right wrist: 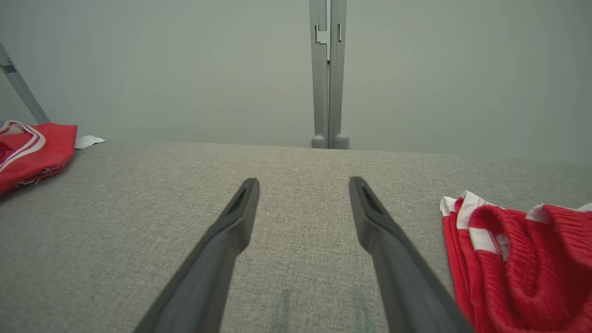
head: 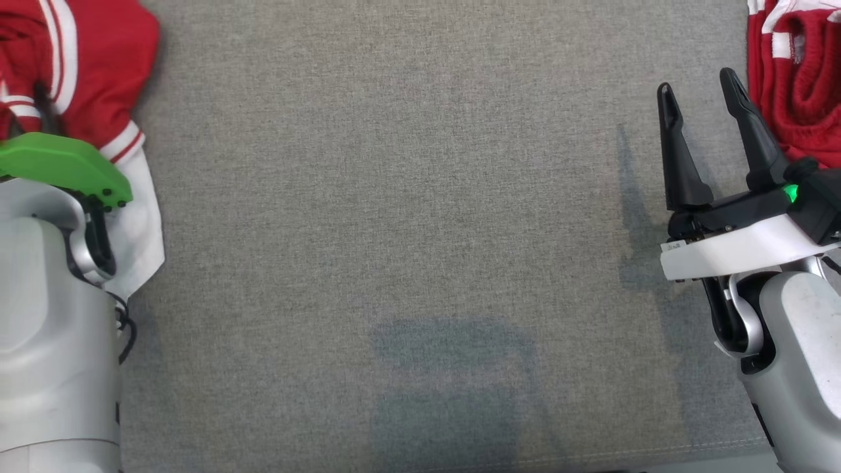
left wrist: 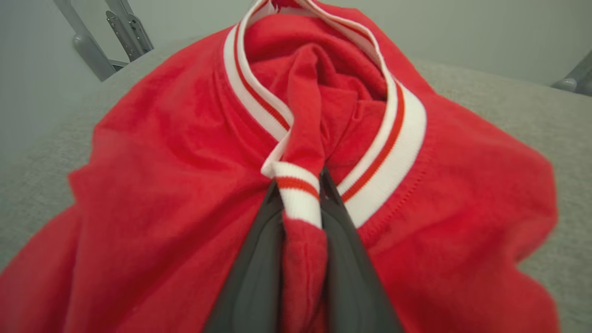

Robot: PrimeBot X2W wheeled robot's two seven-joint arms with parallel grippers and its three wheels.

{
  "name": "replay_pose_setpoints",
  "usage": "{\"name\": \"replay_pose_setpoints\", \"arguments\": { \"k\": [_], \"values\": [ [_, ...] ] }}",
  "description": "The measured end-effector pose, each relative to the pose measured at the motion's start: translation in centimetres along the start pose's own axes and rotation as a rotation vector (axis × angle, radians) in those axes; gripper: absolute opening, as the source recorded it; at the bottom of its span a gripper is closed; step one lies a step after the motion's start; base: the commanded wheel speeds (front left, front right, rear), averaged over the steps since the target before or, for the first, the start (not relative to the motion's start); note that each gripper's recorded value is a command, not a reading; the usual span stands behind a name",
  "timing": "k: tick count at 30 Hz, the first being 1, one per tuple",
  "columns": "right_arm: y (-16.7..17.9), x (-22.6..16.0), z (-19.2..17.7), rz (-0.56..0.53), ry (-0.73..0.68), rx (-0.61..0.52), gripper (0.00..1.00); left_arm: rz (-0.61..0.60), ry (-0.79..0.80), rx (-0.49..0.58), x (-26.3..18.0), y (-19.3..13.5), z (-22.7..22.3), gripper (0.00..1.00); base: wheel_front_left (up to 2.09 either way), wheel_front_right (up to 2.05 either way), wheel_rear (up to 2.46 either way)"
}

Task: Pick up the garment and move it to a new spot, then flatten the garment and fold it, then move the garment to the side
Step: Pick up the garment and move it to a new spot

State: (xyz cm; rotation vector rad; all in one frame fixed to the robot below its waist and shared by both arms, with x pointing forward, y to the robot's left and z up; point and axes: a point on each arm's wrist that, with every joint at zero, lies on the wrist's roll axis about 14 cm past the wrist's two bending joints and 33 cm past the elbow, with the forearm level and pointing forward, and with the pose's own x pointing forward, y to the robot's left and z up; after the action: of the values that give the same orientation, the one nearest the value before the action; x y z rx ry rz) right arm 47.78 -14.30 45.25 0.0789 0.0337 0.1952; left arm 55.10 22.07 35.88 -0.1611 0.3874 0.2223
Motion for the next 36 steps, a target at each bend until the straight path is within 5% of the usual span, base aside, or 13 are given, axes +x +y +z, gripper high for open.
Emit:
{"name": "replay_pose_setpoints", "arguments": {
  "k": [7, 20, 26, 36],
  "values": [
    [0.8, 0.1, 1.9, 0.005, -0.052, 0.01, 1.0, -0.198, -0.15, -0.086, -2.5, -6.0, 4.4, 0.0, 0.0, 0.0, 0.0],
    [2.8, -1.4, 6.0, 0.02, -0.141, 0.058, 1.0, -0.466, -0.397, -0.213, -9.0, -11.6, 14.6, 0.0, 0.0, 0.0, 0.0],
    [4.2, -3.5, 6.4, 0.036, -0.133, 0.082, 1.0, -0.629, -0.329, -0.394, -12.5, -15.5, 15.5, 0.0, 0.0, 0.0, 0.0],
    [1.6, -7.1, 8.2, -0.059, -0.173, 0.068, 1.0, -1.029, -0.156, -0.421, -21.5, -26.9, 12.7, 0.0, 0.0, 0.0, 0.0]
  ]
}}
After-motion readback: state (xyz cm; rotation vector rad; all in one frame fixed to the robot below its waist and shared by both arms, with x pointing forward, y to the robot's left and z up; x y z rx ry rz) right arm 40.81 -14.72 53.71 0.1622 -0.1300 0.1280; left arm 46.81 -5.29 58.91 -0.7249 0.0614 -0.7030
